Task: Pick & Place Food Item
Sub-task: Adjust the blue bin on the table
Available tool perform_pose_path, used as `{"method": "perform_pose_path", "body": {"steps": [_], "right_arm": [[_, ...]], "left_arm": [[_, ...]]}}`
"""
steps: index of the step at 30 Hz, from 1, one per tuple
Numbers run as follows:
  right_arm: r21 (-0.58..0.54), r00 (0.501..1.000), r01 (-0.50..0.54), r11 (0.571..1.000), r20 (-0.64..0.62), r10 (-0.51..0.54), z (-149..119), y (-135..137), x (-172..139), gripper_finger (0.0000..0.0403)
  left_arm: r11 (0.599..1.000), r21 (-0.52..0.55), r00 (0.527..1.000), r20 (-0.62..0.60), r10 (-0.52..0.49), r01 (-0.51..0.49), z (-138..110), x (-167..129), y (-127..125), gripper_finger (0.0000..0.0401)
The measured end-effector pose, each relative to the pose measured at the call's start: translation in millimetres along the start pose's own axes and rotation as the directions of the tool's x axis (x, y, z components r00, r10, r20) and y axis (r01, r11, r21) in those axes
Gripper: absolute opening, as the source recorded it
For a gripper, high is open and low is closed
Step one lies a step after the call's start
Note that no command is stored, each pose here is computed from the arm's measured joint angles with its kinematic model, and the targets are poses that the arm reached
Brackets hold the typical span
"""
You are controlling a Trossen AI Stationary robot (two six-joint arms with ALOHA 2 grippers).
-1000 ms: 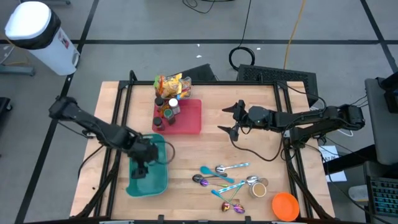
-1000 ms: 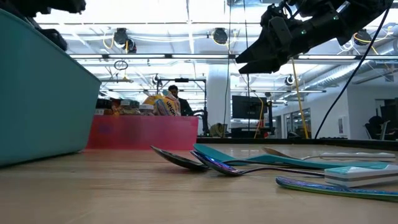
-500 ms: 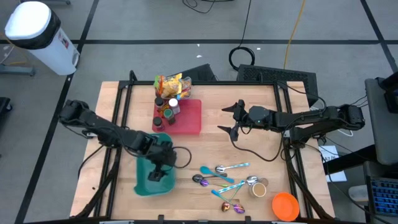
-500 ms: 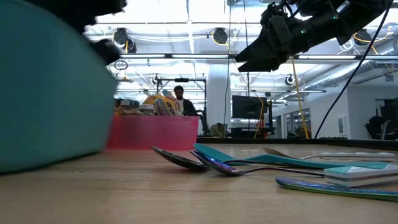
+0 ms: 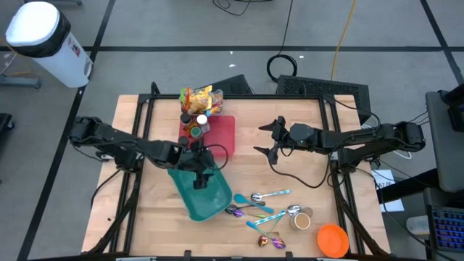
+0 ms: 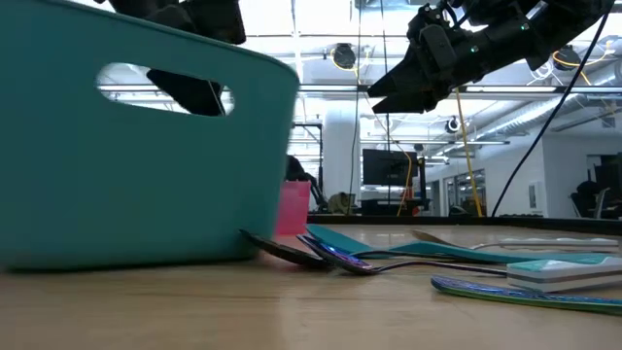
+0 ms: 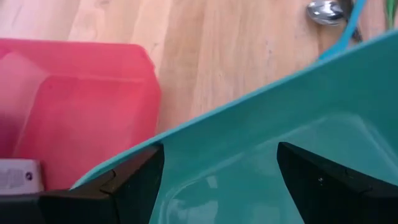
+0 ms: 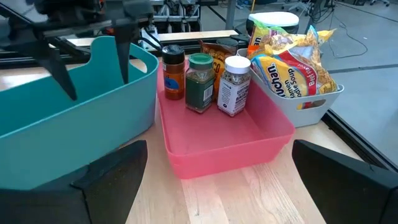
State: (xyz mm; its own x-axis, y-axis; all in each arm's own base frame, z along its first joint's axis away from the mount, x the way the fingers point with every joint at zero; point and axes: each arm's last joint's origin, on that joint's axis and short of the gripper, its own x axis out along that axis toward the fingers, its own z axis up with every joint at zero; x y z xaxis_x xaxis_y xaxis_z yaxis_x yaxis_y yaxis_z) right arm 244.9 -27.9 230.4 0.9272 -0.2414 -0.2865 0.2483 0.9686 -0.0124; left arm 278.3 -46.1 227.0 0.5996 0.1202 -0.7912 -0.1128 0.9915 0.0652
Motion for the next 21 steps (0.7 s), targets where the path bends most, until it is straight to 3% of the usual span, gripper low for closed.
{"method": "perform_pose_path", "body": {"steps": [6, 11, 16, 21], "right_arm": [[0.0, 1.0, 0.0, 1.0, -0.001, 0.0, 0, 0, 0, 0.0393], [0.0, 1.0, 0.0, 1.0, -0.002, 0.0, 0, 0, 0, 0.0393], [0.011, 1.0, 0.0, 1.0, -0.008, 0.001, -1, 0, 0, 0.0393], [0.002, 1.0, -0.022, 1.0, -0.006, 0.022, -1, 6, -1, 0.0393]], "left_arm": [[1.0, -0.022, 1.0, -0.011, -0.009, 0.009, 9, -8, 4, 0.0321], [0.997, -0.058, 0.982, -0.186, 0.034, -0.045, 16, -38, 4, 0.0321], [0.968, -0.163, 0.906, -0.409, 0.111, -0.193, 6, -66, 8, 0.0321], [0.927, -0.191, 0.813, -0.557, 0.169, -0.323, -12, -69, 15, 0.0314]]}}
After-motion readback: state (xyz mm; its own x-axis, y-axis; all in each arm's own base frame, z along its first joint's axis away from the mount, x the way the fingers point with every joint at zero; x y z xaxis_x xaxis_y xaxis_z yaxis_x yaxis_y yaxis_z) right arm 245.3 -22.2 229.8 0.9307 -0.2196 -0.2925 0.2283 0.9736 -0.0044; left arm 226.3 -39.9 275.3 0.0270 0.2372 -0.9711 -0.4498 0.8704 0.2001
